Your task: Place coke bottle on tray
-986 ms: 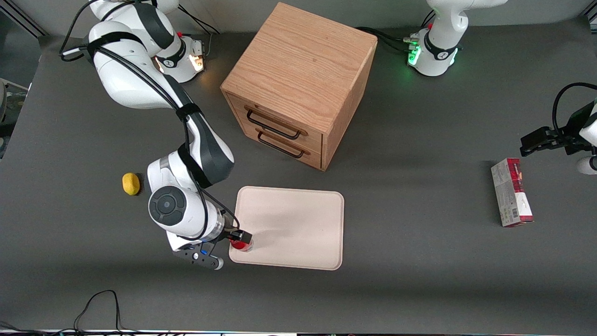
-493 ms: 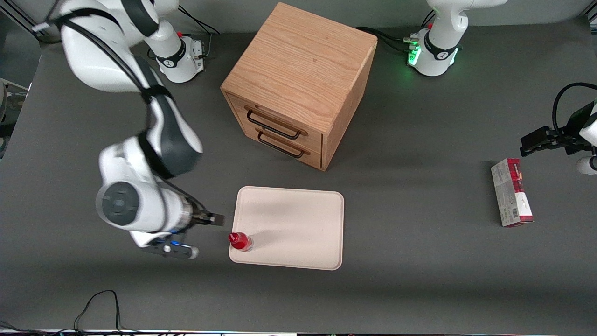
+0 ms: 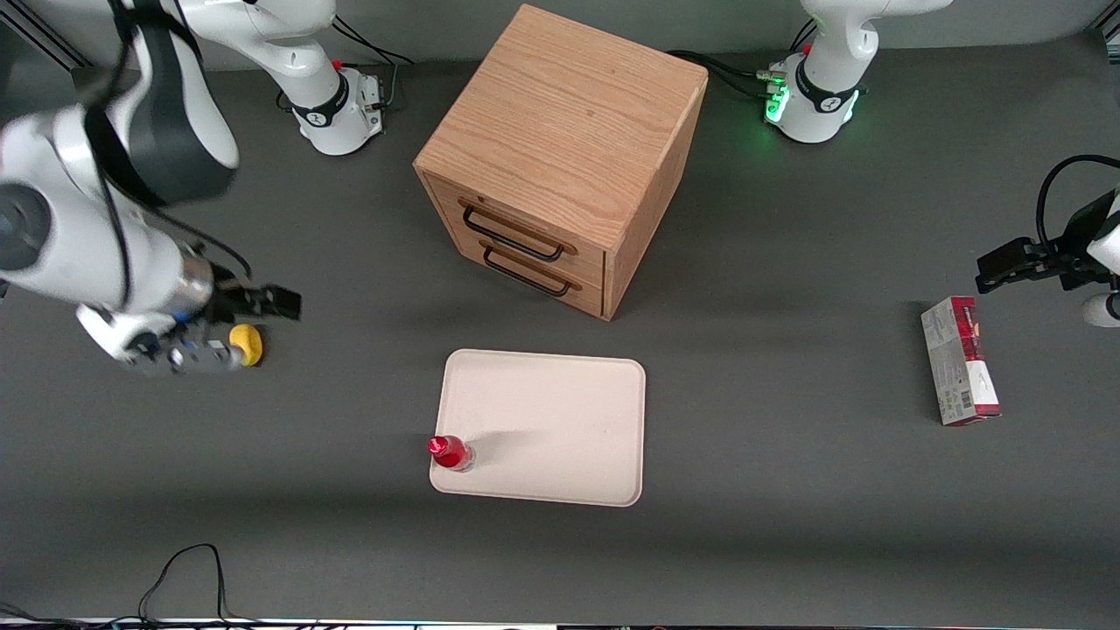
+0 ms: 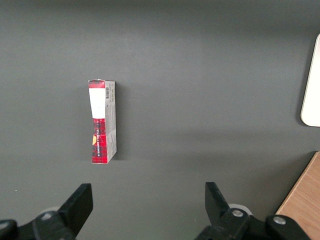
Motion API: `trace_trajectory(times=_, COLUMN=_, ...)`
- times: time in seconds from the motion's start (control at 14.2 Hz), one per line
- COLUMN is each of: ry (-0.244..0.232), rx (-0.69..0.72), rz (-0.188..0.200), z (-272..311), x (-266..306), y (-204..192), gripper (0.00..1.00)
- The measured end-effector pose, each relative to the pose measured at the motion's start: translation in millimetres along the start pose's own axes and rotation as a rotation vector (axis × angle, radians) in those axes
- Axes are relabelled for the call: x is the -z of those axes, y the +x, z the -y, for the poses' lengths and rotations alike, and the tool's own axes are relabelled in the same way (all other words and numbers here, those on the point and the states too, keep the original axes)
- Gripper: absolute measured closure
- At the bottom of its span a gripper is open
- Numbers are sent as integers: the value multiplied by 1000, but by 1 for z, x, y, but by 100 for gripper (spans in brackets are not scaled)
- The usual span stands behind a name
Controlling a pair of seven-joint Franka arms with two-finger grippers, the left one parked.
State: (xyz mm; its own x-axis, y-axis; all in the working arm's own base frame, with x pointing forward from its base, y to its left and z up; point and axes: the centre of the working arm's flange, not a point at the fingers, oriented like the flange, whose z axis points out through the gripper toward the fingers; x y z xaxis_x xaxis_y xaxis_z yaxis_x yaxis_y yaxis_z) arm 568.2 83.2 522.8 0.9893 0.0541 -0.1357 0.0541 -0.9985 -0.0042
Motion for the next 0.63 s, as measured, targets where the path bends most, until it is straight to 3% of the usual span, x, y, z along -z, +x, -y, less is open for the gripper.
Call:
trace_trajectory(times=0.21, ry=14, rx=42, rz=-13, z=-27, x=31, y=-41, gripper=0)
trace_trajectory(times=0.63, ry=19, rx=55, rz=-31, z=-33, x=45, y=-44, gripper=0)
